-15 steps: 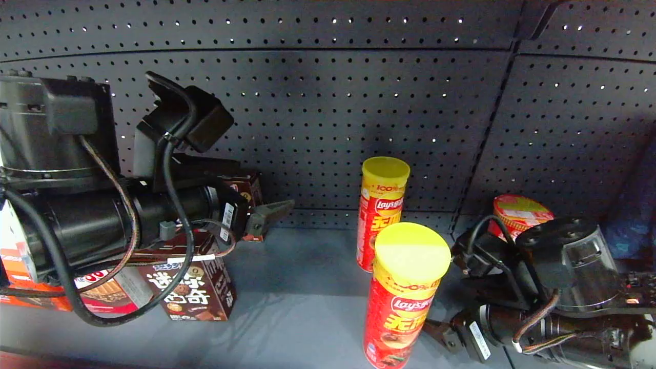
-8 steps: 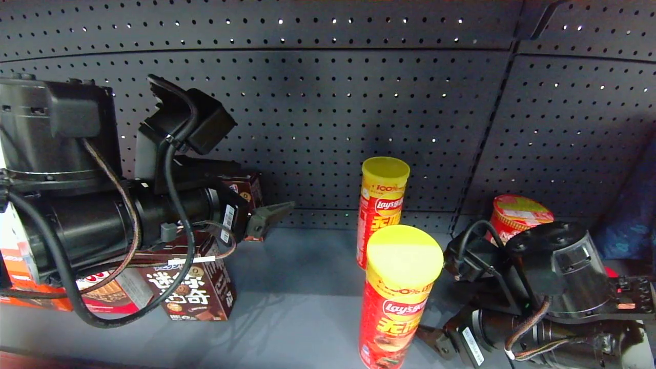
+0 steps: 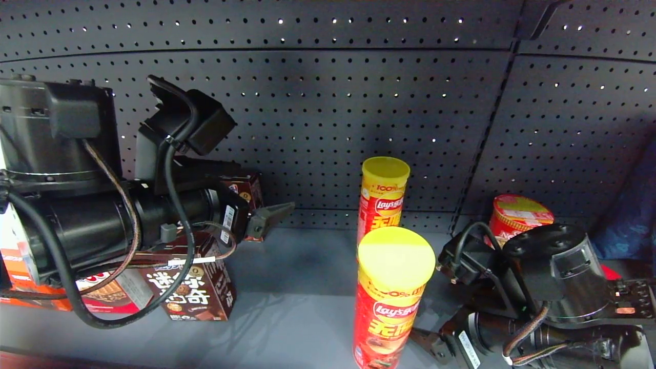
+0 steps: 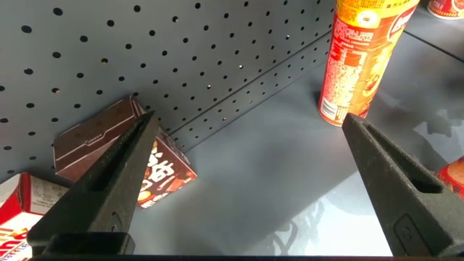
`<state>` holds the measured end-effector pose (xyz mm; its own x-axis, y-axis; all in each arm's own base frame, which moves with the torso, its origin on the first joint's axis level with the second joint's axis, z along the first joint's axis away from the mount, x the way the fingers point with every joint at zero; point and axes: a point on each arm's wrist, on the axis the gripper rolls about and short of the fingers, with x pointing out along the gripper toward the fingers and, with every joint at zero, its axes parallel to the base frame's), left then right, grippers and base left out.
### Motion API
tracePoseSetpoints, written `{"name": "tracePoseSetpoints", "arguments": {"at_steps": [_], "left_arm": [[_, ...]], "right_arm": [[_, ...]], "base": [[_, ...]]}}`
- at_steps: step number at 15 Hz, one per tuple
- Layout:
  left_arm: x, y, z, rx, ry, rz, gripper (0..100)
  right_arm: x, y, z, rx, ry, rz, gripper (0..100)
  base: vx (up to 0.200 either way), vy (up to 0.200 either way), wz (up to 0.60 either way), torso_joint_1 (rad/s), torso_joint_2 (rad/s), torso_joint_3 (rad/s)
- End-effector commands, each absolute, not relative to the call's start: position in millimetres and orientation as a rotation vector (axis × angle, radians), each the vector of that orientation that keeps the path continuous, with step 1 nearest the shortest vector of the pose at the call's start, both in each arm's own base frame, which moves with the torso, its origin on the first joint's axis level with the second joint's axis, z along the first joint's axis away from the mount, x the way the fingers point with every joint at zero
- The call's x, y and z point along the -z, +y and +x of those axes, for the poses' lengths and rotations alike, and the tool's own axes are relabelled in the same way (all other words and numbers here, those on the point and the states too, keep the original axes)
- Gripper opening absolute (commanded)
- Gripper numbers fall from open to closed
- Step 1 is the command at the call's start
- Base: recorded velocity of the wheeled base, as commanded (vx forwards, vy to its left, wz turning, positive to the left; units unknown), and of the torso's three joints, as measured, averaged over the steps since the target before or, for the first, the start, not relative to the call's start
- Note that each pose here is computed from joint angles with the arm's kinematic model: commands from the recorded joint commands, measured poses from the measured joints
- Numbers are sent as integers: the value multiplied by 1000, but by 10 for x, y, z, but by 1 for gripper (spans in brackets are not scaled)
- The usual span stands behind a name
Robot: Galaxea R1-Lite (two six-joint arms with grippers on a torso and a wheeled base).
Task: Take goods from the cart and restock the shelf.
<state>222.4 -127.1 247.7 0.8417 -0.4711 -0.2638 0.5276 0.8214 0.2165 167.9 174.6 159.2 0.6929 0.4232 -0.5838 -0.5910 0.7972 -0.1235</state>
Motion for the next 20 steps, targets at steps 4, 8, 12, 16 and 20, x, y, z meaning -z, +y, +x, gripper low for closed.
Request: {"name": "tracePoseSetpoints", "arguments": {"at_steps": [4,8,12,16,20], "left_arm": [[-2470,-1272,2226,536,204,289,100],[-2465,-1269,2221,536,206,288,100],[-2432,-1259,2210,535,215,290,100],[-2436,-1257,2207,536,214,289,100],[-2443,-1254,2210,535,212,289,100]], "right_arm": [[-1588,1748,1674,-588,570,-313,100],[-1591,1729,1677,-583,569,-310,100],[-1755,1600,1893,-490,523,-251,100],[-1839,1600,2203,-414,502,-220,100],[-1783,1635,2463,-368,519,-218,100]], "base": [[0,0,0,0,0,0],[0,0,0,0,0,0],[0,0,0,0,0,0],[0,0,0,0,0,0],[0,0,0,0,0,0]]}}
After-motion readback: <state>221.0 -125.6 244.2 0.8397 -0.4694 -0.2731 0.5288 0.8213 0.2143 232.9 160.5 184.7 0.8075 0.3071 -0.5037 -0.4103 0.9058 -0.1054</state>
